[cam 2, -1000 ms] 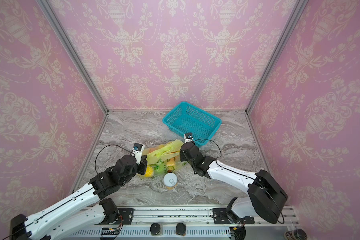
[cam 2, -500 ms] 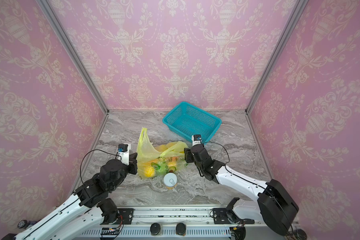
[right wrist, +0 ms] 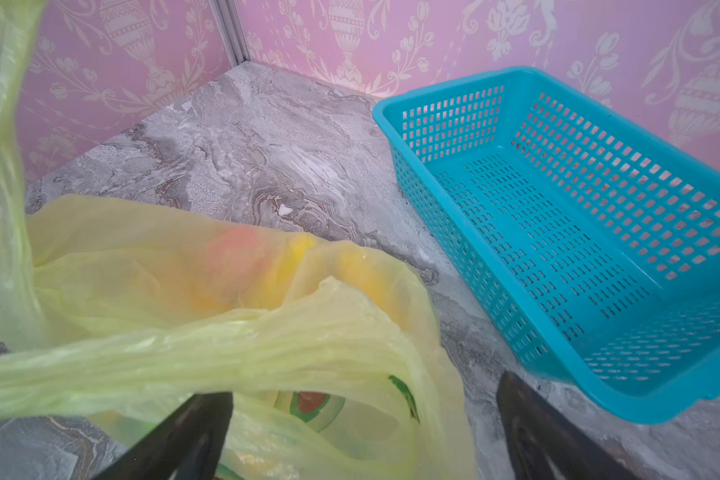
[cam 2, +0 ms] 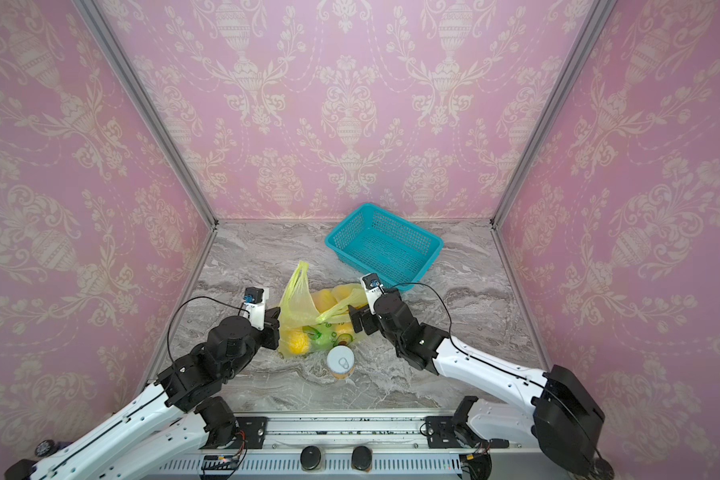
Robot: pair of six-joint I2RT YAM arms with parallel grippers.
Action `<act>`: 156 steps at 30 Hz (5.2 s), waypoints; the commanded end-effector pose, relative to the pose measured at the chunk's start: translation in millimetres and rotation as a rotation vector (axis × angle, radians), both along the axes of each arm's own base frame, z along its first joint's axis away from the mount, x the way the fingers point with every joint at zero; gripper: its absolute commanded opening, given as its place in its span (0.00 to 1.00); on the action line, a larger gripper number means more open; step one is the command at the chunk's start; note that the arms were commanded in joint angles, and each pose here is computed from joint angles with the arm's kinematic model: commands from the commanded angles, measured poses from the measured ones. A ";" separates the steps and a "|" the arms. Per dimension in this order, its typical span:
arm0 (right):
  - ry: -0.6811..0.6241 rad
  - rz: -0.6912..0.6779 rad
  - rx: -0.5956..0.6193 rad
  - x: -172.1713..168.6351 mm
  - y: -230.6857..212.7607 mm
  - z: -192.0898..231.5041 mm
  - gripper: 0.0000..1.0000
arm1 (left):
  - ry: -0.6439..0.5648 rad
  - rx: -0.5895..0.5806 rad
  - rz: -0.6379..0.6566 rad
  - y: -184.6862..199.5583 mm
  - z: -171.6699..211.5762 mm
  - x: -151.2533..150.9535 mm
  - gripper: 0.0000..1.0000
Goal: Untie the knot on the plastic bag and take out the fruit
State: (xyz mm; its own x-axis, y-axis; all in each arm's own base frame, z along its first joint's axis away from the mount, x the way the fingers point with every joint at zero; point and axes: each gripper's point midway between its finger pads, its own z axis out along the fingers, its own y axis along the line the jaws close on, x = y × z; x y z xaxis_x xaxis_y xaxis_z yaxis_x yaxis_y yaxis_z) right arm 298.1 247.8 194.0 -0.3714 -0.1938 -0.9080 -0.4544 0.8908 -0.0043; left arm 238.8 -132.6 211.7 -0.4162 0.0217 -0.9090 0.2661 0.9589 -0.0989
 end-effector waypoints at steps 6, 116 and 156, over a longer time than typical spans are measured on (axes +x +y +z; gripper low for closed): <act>-0.016 -0.101 -0.035 35.4 7.8 20.3 0.24 | -0.001 0.019 -0.005 1.6 1.3 0.3 0.00; 0.142 -0.268 0.496 66.6 5.7 30.2 0.00 | -0.037 0.183 -0.325 -96.5 209.8 108.7 0.84; 0.129 -0.241 0.507 60.4 3.6 33.4 0.00 | 0.504 0.759 -0.232 -37.7 -60.6 121.4 0.00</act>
